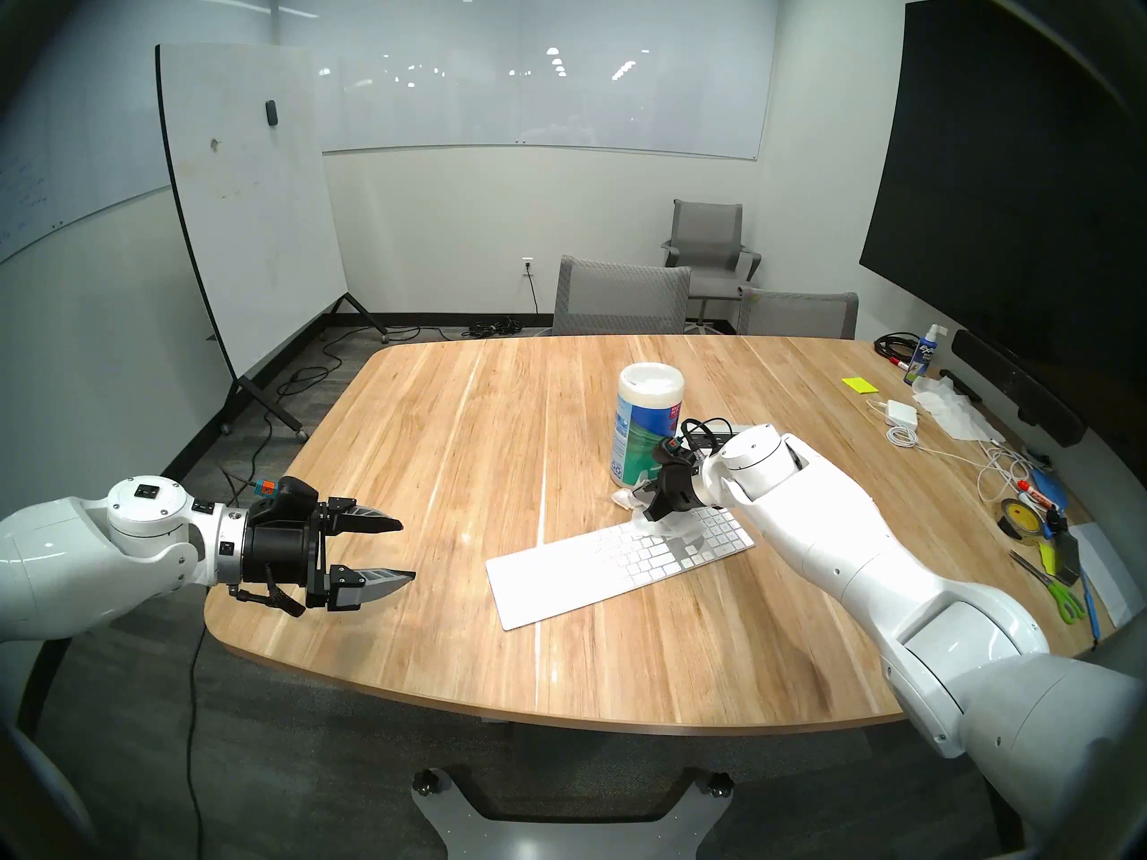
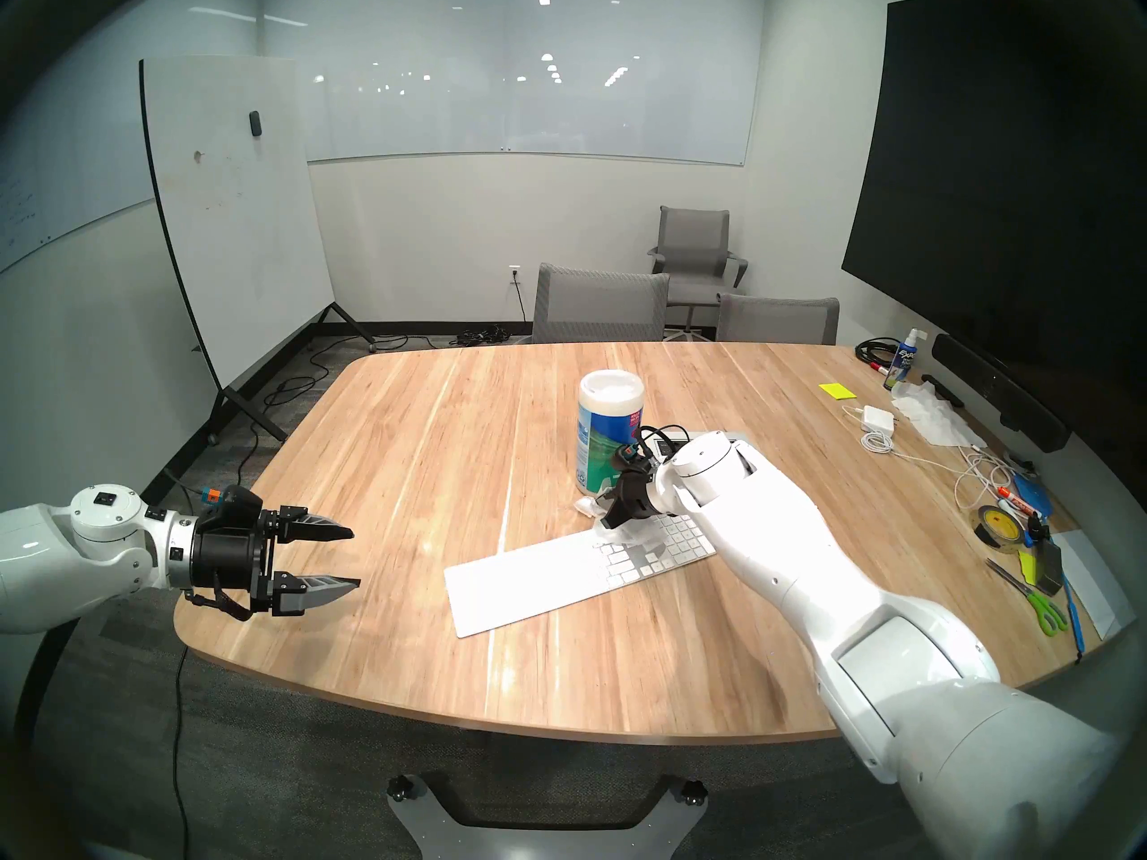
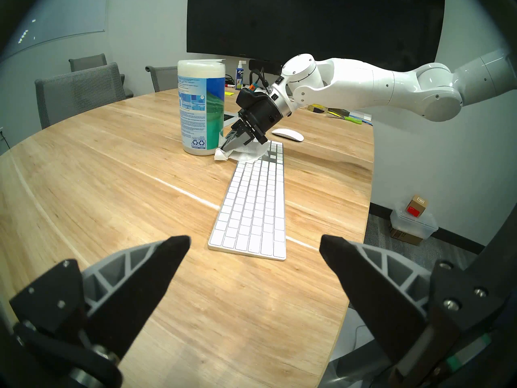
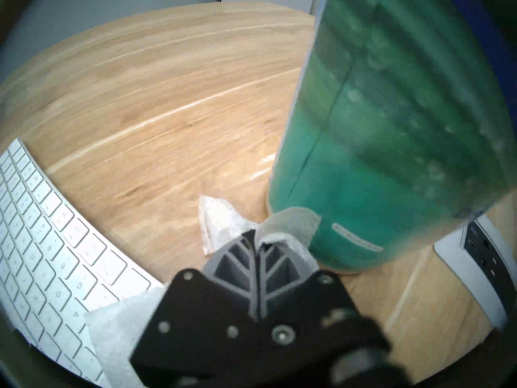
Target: Wipe the keyboards and mice with a disinfecting wipe, then set the wipe down
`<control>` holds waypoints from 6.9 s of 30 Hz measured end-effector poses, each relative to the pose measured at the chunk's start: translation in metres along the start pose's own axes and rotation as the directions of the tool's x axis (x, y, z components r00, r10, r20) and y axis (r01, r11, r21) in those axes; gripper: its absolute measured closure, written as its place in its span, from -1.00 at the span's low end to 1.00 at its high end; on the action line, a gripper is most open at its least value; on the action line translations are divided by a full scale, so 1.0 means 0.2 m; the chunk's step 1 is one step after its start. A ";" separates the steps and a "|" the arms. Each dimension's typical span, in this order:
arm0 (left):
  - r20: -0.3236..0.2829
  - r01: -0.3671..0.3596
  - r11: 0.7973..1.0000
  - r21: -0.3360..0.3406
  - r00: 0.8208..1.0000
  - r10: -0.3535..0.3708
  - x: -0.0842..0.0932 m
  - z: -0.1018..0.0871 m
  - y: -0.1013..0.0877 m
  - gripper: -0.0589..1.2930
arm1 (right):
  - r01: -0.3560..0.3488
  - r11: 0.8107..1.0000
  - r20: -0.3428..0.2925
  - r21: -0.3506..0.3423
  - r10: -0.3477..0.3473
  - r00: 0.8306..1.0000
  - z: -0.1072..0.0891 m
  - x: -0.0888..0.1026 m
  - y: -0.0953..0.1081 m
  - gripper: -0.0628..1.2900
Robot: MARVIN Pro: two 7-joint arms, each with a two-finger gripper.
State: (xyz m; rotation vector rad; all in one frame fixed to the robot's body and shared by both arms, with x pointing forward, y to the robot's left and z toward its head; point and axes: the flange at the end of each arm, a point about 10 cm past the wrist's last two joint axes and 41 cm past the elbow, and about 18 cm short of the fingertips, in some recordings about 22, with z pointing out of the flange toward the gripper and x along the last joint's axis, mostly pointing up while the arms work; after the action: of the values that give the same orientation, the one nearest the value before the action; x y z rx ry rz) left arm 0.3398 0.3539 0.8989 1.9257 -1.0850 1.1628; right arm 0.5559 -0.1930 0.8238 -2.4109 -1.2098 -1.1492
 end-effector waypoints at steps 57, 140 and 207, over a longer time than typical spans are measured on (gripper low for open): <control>0.000 -0.001 1.000 0.000 1.000 0.001 0.00 0.00 0.00 -0.97 | 0.008 0.999 0.045 -0.033 -0.007 0.999 -0.60 -0.27 0.45 0.94; 0.000 -0.001 1.000 0.000 1.000 0.001 0.00 0.00 0.00 -0.97 | -0.013 1.000 0.167 0.006 0.012 0.986 -1.34 -0.54 0.70 0.94; -0.001 -0.001 1.000 0.000 1.000 0.001 0.00 0.00 0.00 -0.97 | -0.111 0.989 0.251 0.095 0.084 0.964 -0.93 -0.74 0.35 0.94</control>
State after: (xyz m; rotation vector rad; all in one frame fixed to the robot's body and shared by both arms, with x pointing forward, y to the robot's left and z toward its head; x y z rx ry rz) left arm 0.3400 0.3539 0.8994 1.9246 -1.0859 1.1636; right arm 0.4522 -0.4155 0.8533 -2.5547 -1.1715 -0.7518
